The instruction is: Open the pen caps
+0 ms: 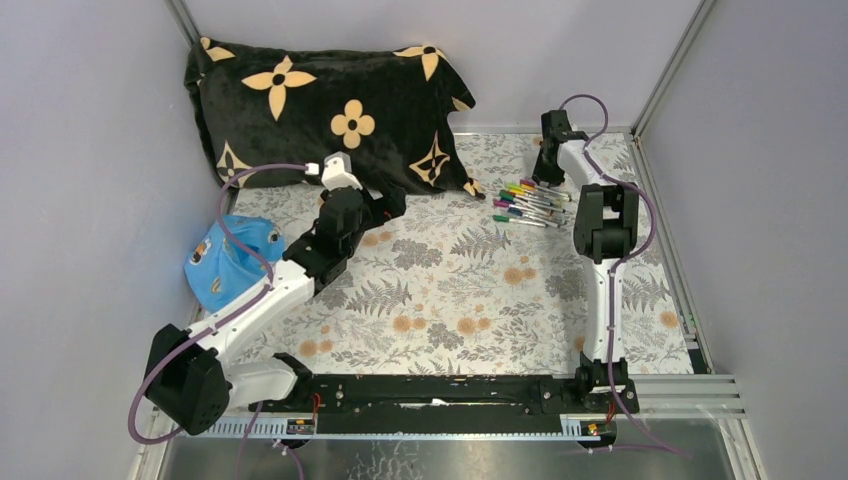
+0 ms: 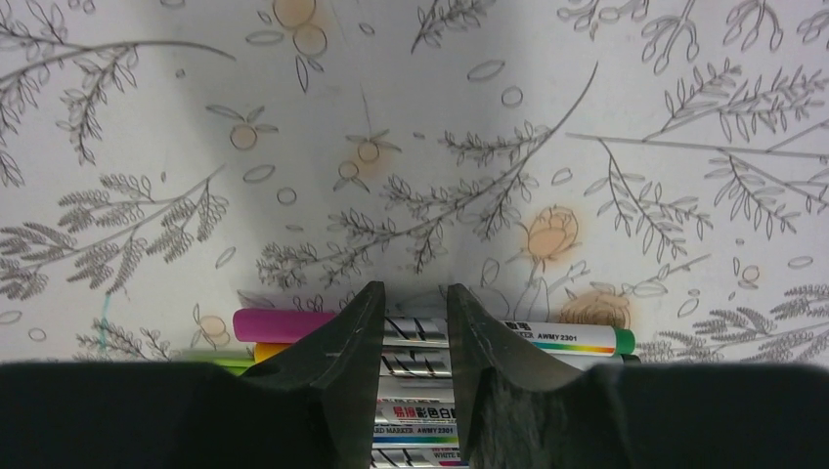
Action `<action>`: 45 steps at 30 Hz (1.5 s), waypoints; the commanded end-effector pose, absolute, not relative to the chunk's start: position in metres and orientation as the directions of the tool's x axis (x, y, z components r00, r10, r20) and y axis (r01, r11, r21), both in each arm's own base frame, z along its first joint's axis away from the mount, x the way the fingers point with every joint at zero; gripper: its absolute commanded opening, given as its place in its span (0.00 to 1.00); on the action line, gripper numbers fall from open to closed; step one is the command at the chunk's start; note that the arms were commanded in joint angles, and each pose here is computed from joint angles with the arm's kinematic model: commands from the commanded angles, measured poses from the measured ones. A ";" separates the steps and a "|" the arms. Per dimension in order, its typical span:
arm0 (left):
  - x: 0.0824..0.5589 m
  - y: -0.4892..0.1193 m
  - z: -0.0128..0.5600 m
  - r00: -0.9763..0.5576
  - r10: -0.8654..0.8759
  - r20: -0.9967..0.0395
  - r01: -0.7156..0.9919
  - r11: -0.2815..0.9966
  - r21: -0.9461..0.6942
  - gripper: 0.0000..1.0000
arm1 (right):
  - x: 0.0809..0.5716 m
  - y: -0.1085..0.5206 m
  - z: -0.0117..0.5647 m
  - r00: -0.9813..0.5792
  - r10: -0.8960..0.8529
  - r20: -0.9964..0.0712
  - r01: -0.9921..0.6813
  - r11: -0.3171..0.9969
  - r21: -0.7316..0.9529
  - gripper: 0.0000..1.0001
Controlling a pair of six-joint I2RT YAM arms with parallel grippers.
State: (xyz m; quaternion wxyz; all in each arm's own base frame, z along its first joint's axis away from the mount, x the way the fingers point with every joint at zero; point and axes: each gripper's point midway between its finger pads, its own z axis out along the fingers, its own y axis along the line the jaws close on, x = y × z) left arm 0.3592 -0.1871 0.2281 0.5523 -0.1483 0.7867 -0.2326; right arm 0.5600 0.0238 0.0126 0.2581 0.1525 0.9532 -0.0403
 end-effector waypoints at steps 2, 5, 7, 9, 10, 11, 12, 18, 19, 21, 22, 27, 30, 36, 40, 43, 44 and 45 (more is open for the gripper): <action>0.350 -0.180 0.222 -0.348 -0.507 -0.789 -0.006 0.842 -0.539 0.98 | 0.527 0.038 0.007 -0.861 0.261 -0.436 0.292 0.956 -0.005 0.37; 0.345 -0.180 0.212 -0.372 -0.513 -0.773 -0.016 0.837 -0.548 0.98 | 0.520 0.044 0.004 -0.867 0.252 -0.430 0.284 0.959 -0.011 0.37; 0.341 -0.182 0.203 -0.394 -0.518 -0.759 -0.022 0.831 -0.555 0.98 | 0.516 0.048 0.001 -0.873 0.242 -0.423 0.275 0.961 -0.016 0.38; 0.337 -0.184 0.193 -0.415 -0.518 -0.748 -0.033 0.830 -0.556 0.99 | 0.512 0.054 -0.003 -0.880 0.227 -0.417 0.261 0.965 -0.026 0.38; 0.335 -0.185 0.188 -0.429 -0.514 -0.743 -0.037 0.832 -0.554 0.98 | 0.510 0.057 -0.003 -0.882 0.222 -0.415 0.257 0.966 -0.030 0.38; 0.334 -0.186 0.183 -0.437 -0.511 -0.740 -0.039 0.833 -0.552 0.98 | 0.508 0.060 -0.003 -0.883 0.219 -0.415 0.254 0.967 -0.031 0.38; 0.332 -0.188 0.179 -0.446 -0.509 -0.736 -0.042 0.833 -0.551 0.98 | 0.505 0.062 -0.005 -0.885 0.218 -0.410 0.254 0.967 -0.034 0.38; 0.320 -0.191 0.158 -0.500 -0.495 -0.711 -0.062 0.839 -0.541 0.99 | 0.486 0.074 -0.009 -0.894 0.218 -0.392 0.252 0.967 -0.036 0.39; 0.319 -0.191 0.156 -0.505 -0.495 -0.707 -0.063 0.838 -0.542 0.99 | 0.480 0.075 -0.010 -0.895 0.221 -0.388 0.254 0.966 -0.037 0.39; 0.316 -0.192 0.154 -0.511 -0.498 -0.701 -0.065 0.835 -0.546 0.99 | 0.471 0.076 -0.011 -0.896 0.226 -0.383 0.260 0.965 -0.039 0.39; 0.314 -0.192 0.153 -0.515 -0.499 -0.697 -0.065 0.834 -0.548 0.98 | 0.467 0.076 -0.012 -0.896 0.228 -0.381 0.262 0.964 -0.039 0.39; 0.307 -0.194 0.152 -0.529 -0.498 -0.687 -0.062 0.830 -0.554 0.98 | 0.444 0.077 -0.016 -0.901 0.232 -0.367 0.269 0.962 -0.052 0.39; 0.301 -0.196 0.148 -0.543 -0.497 -0.677 -0.064 0.828 -0.557 0.99 | 0.430 0.077 -0.020 -0.905 0.231 -0.357 0.271 0.960 -0.067 0.40; 0.283 -0.216 0.136 -0.596 -0.465 -0.654 -0.029 0.827 -0.561 0.99 | 0.408 0.074 -0.024 -0.904 0.248 -0.349 0.293 0.953 -0.081 0.41; 0.265 -0.240 0.123 -0.641 -0.399 -0.655 0.017 0.846 -0.533 0.99 | 0.399 0.071 -0.027 -0.898 0.275 -0.344 0.322 0.943 -0.086 0.41; 0.250 -0.262 0.112 -0.676 -0.341 -0.653 0.062 0.857 -0.512 0.99 | 0.392 0.068 -0.027 -0.887 0.299 -0.352 0.349 0.933 -0.086 0.41; 0.246 -0.269 0.108 -0.685 -0.327 -0.651 0.075 0.857 -0.509 0.99 | 0.391 0.067 -0.026 -0.882 0.309 -0.357 0.360 0.929 -0.086 0.41; 0.240 -0.277 0.103 -0.697 -0.308 -0.647 0.088 0.860 -0.503 0.98 | 0.389 0.066 -0.025 -0.878 0.313 -0.362 0.365 0.927 -0.085 0.41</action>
